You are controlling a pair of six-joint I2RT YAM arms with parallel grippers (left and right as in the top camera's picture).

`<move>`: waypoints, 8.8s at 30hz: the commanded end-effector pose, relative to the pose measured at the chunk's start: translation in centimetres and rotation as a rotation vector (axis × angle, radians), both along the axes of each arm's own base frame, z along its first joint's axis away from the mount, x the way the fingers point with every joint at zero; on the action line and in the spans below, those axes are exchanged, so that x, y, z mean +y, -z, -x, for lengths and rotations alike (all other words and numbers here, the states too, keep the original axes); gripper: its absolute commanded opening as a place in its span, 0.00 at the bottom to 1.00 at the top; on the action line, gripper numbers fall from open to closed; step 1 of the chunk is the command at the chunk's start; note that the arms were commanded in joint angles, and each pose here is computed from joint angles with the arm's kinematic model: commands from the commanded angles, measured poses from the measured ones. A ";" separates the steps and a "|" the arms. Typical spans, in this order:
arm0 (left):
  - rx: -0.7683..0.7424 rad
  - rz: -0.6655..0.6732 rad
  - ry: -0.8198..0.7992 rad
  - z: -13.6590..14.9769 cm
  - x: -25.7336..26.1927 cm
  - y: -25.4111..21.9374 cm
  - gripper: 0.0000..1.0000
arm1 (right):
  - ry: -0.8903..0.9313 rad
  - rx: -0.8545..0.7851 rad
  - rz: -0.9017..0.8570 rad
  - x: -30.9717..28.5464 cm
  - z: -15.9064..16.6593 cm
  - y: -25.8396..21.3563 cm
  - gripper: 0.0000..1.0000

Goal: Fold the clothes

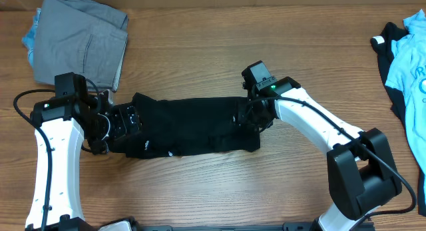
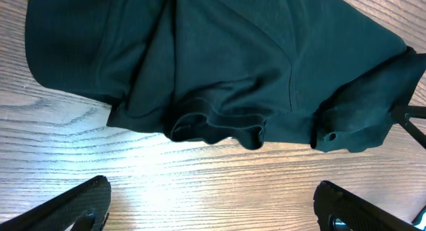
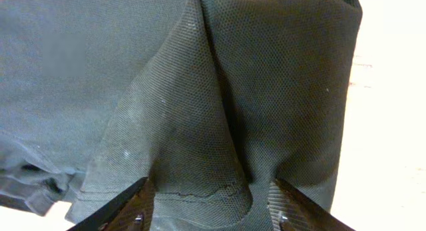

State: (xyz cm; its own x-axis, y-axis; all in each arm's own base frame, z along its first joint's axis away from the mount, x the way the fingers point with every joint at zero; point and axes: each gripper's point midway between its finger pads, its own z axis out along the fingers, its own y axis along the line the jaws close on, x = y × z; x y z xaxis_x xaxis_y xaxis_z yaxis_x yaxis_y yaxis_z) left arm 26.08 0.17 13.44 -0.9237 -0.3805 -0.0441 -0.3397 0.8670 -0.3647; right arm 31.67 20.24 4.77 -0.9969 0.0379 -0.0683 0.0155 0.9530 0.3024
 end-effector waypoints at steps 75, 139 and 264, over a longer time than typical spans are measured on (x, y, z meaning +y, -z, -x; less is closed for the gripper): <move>-0.010 -0.007 0.003 0.0 0.2 -0.2 1.00 | 0.004 0.253 -0.389 10.3 1.8 3.6 0.06; 0.145 0.221 0.125 -2.7 4.5 15.4 0.90 | -0.125 -0.129 -0.032 0.3 4.7 -2.3 1.00; 0.019 -0.177 0.254 -9.7 -9.0 -2.8 0.95 | 0.220 -0.041 -0.263 -4.7 -1.3 -9.7 0.93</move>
State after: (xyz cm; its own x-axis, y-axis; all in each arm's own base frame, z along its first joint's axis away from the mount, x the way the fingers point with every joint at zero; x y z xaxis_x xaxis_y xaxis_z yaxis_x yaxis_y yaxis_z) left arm 35.83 -11.38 16.17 -0.9945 -0.0805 -0.0675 -0.0615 0.9672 -0.2464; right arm 33.36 14.26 15.31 -0.9625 0.2492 -0.1076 0.1511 0.8212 0.5503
